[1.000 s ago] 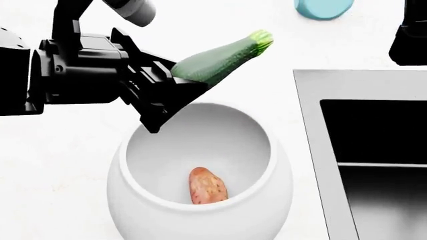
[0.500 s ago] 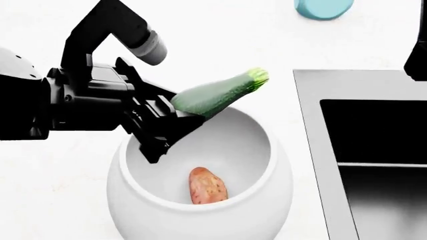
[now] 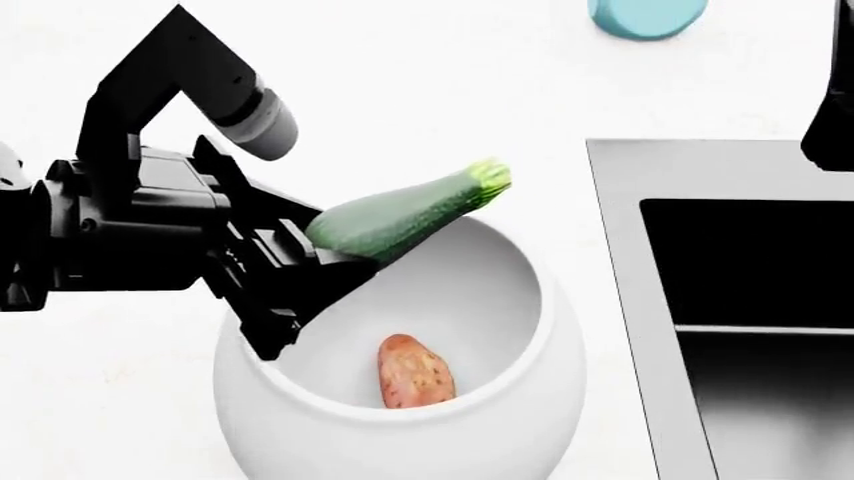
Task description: There is a mixed pile of frozen fruits and vegetables on the counter. Locate all the frozen vegetables and place the items in a bowl on the counter. Take all the frozen fruits and defrost them in a running sink.
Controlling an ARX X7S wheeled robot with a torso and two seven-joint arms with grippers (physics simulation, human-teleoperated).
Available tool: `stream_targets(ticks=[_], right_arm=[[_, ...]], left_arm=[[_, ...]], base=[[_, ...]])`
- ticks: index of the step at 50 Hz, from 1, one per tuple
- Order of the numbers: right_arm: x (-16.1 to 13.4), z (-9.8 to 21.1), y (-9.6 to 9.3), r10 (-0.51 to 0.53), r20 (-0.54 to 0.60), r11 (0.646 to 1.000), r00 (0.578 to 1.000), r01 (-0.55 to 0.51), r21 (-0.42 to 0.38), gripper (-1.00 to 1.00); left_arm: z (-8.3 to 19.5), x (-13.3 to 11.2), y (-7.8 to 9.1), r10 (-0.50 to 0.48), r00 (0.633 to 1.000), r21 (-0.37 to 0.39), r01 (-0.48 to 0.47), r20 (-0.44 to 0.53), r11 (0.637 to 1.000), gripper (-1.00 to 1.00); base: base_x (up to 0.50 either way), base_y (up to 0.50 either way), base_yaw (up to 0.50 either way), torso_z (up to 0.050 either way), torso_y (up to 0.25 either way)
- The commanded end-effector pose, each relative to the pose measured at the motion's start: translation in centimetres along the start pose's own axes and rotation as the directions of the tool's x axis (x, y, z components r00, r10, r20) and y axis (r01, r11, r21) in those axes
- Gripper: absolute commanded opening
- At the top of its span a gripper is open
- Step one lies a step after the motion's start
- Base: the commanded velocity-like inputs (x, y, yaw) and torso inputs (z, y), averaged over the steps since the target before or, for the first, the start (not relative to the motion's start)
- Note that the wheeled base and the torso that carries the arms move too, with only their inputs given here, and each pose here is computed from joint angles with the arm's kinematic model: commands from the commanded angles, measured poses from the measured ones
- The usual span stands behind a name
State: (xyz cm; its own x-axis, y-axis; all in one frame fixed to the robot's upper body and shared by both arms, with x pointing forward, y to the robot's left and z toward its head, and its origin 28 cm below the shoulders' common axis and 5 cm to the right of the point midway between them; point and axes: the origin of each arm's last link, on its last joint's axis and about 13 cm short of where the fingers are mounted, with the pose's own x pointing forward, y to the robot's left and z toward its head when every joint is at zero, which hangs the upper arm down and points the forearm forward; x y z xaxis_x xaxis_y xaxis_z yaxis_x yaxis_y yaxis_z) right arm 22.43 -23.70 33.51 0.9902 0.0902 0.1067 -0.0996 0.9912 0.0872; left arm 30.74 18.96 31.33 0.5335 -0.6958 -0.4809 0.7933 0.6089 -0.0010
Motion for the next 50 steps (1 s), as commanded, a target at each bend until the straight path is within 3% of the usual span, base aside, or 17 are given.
stream_targets(ticks=[1,20,42,43,50], right_arm=[[0.1,-0.1,0.1,0.007,-0.007,1.000,1.000,-0.007,0.008,1.00],[0.2,-0.8,0.0,0.012,-0.025,1.000,1.000,-0.011,0.018,1.00],[0.3,-0.9,-0.2,0.019,-0.018,0.999,1.000,-0.019,0.041,1.00],[0.3,-0.8,-0.2,0.019,-0.015,0.999,1.000,-0.018,0.042,1.00],[0.6,-1.2,-0.4,0.017,-0.021,0.999,1.000,-0.016,0.048,1.00]], left_arm=[[-0.3,-0.4,-0.2,-0.002,1.000,-0.005,0.002,0.007,1.000,-1.00],[-1.7,0.8,0.4,-0.008,0.999,-0.040,0.006,-0.041,0.999,-1.00],[-1.0,0.9,0.2,-0.010,0.999,-0.019,0.009,-0.049,1.000,-1.00],[-1.0,0.9,0.2,-0.011,0.999,-0.018,0.010,-0.050,1.000,1.00],[-0.6,0.7,0.1,-0.014,0.999,-0.013,0.014,-0.040,1.000,1.00]], base=[[0.00,0.00,0.00,0.000,0.000],[0.00,0.00,0.00,0.000,0.001],[0.00,0.00,0.00,0.000,0.000],[0.00,0.00,0.00,0.000,0.000],[0.00,0.00,0.00,0.000,0.000]])
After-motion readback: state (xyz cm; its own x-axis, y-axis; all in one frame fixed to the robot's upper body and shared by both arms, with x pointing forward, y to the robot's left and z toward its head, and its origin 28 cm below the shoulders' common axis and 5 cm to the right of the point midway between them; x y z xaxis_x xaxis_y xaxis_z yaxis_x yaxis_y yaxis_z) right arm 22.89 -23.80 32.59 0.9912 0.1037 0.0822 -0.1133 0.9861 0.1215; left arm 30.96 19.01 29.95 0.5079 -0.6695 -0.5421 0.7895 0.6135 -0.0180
